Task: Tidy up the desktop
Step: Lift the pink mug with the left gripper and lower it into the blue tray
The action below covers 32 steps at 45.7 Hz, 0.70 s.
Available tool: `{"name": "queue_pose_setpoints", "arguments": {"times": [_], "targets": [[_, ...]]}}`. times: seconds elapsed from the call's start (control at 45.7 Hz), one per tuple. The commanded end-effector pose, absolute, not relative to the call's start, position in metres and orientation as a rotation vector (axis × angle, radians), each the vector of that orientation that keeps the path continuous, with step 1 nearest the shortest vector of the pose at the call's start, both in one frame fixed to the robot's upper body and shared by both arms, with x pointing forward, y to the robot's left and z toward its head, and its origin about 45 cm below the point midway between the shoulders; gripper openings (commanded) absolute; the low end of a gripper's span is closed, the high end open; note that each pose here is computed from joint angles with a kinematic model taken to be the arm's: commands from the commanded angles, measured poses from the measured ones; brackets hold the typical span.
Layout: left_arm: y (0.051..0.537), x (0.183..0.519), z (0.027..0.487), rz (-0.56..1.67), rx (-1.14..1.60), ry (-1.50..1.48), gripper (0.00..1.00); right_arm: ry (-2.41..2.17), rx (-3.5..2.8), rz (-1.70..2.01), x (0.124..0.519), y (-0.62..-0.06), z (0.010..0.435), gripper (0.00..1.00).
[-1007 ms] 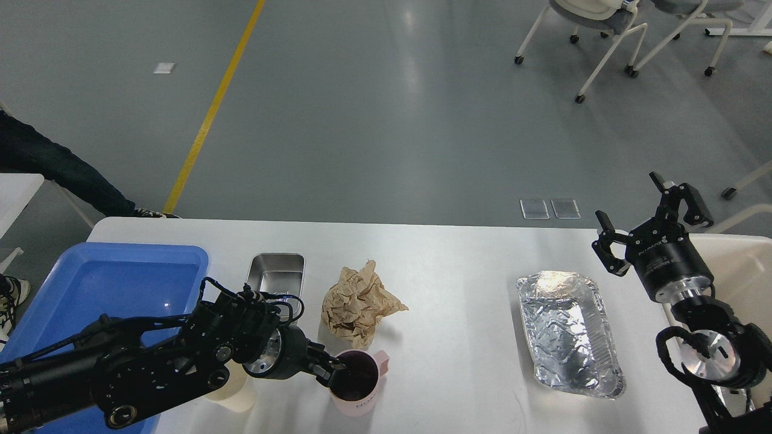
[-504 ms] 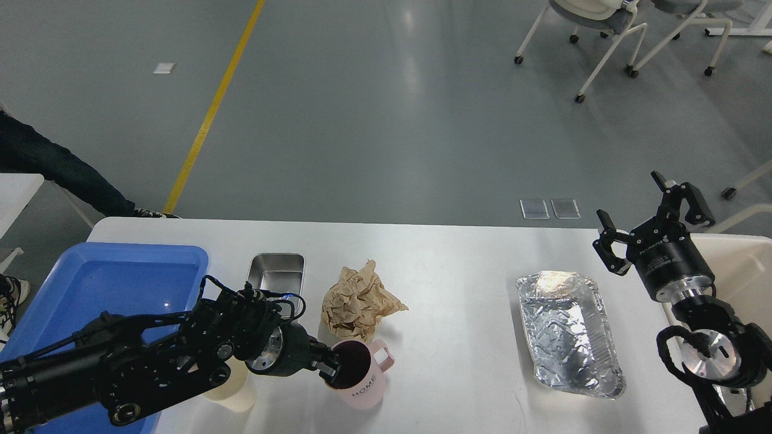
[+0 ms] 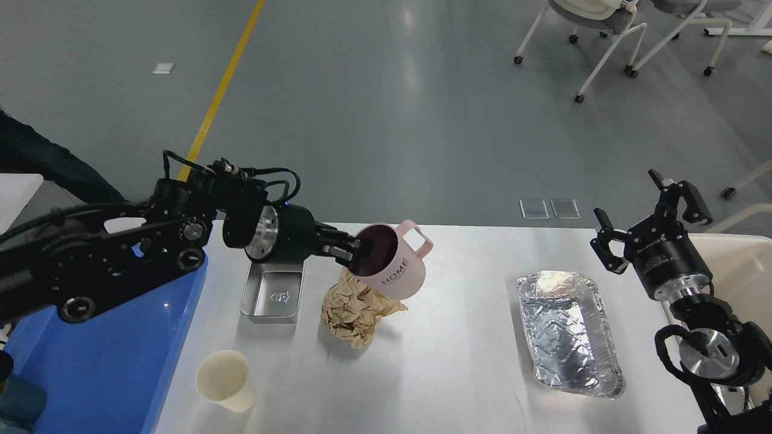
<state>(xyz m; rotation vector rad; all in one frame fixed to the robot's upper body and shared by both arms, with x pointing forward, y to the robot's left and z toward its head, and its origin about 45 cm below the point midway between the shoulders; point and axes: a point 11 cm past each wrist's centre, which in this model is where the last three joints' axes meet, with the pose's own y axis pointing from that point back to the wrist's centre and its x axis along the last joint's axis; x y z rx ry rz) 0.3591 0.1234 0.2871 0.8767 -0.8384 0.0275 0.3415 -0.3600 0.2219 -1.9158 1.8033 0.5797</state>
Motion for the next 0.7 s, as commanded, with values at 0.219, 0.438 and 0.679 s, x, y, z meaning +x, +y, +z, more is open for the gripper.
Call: {"name": "queue_pose_setpoints", "arguments": {"times": [0.219, 0.438, 0.679], "targets": [[0.194, 0.391, 0.343, 0.221, 0.987, -0.862, 0.01, 1.801, -1.919, 0.580, 0.341, -0.359, 0.222, 1.00], [0.339, 0.392, 0.309, 0.456, 1.223, -0.632, 0.01, 1.794, -1.919, 0.584, 0.342, -0.357, 0.222, 1.00], [0.420, 0.344, 0.241, 0.539, 1.360, -0.421, 0.02, 1.792, -1.921, 0.591, 0.342, -0.355, 0.220, 1.00]]}}
